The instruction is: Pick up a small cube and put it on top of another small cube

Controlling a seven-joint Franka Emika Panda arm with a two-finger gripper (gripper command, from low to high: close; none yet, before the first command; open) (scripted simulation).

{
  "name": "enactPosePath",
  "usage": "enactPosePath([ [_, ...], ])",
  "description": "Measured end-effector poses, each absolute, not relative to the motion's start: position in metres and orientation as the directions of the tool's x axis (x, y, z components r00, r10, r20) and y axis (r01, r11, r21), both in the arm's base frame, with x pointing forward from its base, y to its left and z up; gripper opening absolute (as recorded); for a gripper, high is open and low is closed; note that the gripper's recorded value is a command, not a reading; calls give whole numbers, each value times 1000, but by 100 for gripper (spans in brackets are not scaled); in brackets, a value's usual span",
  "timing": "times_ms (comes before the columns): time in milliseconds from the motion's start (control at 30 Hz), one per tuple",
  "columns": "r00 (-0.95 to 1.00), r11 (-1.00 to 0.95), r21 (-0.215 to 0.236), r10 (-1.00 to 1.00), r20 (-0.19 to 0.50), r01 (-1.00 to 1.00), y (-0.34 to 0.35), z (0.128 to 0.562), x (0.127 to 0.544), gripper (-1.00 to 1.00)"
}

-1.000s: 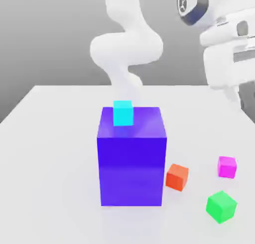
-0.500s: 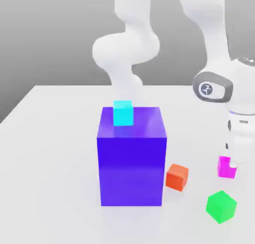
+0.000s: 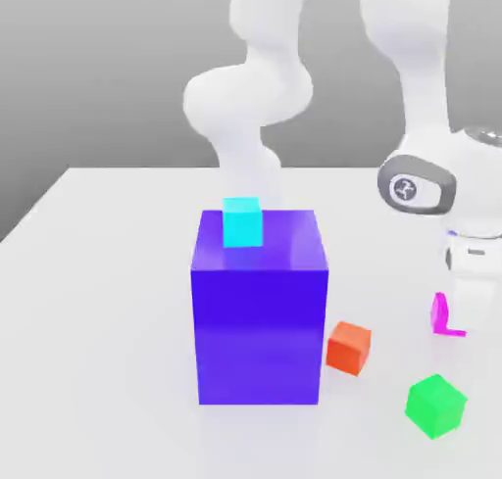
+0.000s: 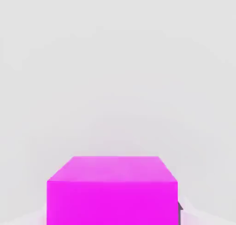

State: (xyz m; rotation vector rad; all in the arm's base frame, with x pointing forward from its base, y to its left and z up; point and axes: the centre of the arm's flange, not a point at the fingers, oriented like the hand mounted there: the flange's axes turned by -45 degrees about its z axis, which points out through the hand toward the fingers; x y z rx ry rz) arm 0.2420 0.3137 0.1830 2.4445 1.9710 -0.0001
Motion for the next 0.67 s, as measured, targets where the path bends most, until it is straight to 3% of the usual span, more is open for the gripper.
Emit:
enactPosePath([
  [367,643,-643,-1,766,0,766,249,239,392,-100],
  [533,671,-671,-1,741,0,741,243,190,404,-100],
  [567,672,-672,0,741,0,741,243,182,404,100],
  [667,672,-672,0,741,-1,741,243,182,404,100],
])
